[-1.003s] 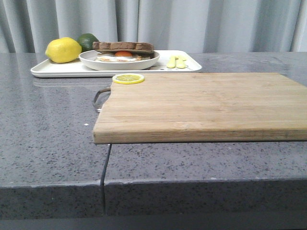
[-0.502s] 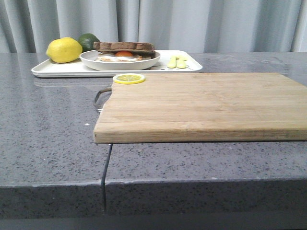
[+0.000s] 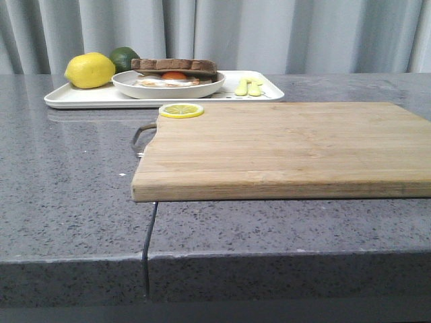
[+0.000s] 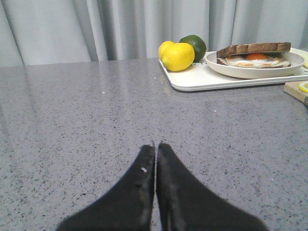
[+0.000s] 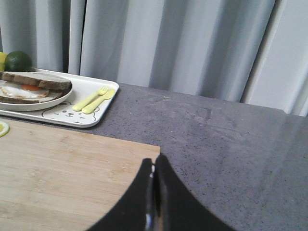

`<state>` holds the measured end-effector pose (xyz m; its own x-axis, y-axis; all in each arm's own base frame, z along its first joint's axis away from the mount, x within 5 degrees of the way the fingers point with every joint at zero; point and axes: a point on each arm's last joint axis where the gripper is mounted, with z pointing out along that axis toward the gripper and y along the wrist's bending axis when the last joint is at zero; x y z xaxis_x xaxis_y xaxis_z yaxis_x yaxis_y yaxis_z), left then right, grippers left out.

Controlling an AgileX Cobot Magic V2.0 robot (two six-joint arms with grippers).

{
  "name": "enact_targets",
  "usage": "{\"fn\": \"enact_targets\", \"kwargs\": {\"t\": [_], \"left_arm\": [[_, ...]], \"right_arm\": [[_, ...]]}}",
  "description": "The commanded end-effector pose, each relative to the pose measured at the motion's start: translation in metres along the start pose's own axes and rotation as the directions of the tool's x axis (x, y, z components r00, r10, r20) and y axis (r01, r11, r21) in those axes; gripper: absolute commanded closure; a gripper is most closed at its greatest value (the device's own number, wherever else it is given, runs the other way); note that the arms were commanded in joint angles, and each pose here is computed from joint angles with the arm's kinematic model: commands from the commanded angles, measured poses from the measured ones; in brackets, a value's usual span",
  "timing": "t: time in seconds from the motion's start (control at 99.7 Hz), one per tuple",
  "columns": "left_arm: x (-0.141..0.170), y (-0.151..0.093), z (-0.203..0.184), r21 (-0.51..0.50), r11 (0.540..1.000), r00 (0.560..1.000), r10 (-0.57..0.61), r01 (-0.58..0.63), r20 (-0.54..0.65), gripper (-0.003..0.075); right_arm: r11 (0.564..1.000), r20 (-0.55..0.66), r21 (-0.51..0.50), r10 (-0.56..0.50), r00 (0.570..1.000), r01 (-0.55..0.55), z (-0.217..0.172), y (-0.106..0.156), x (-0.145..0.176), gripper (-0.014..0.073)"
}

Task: Place bread and move sandwich to tray

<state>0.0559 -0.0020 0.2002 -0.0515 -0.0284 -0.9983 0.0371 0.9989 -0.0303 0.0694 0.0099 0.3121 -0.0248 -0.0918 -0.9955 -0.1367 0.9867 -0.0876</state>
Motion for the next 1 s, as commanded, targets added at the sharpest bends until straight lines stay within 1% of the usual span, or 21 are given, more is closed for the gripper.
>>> {"fn": "enact_targets", "kwargs": {"t": [0.0,0.09,0.993], "left_arm": [[-0.0029,-0.0005,-0.0020,0.008,1.000,0.996,0.016,-0.017,0.087,0.0739],[-0.0033,-0.0004,-0.0021,0.005,0.999,0.995,0.037,-0.038,0.092,0.0739],[-0.0032,-0.0004,-0.0019,0.005,0.999,0.995,0.035,-0.036,0.091,0.0739]], "right_arm": [[1.000,0.092,0.026,-0.010,0.996,0.007,-0.0017,-0.0026,-0.0143,0.0662],[1.000,0.092,0.026,-0.010,0.996,0.007,-0.0017,-0.0026,-0.0143,0.0662],[1.000,0.092,0.022,-0.009,0.996,0.007,-0.0017,-0.0023,-0.0143,0.0662]]}}
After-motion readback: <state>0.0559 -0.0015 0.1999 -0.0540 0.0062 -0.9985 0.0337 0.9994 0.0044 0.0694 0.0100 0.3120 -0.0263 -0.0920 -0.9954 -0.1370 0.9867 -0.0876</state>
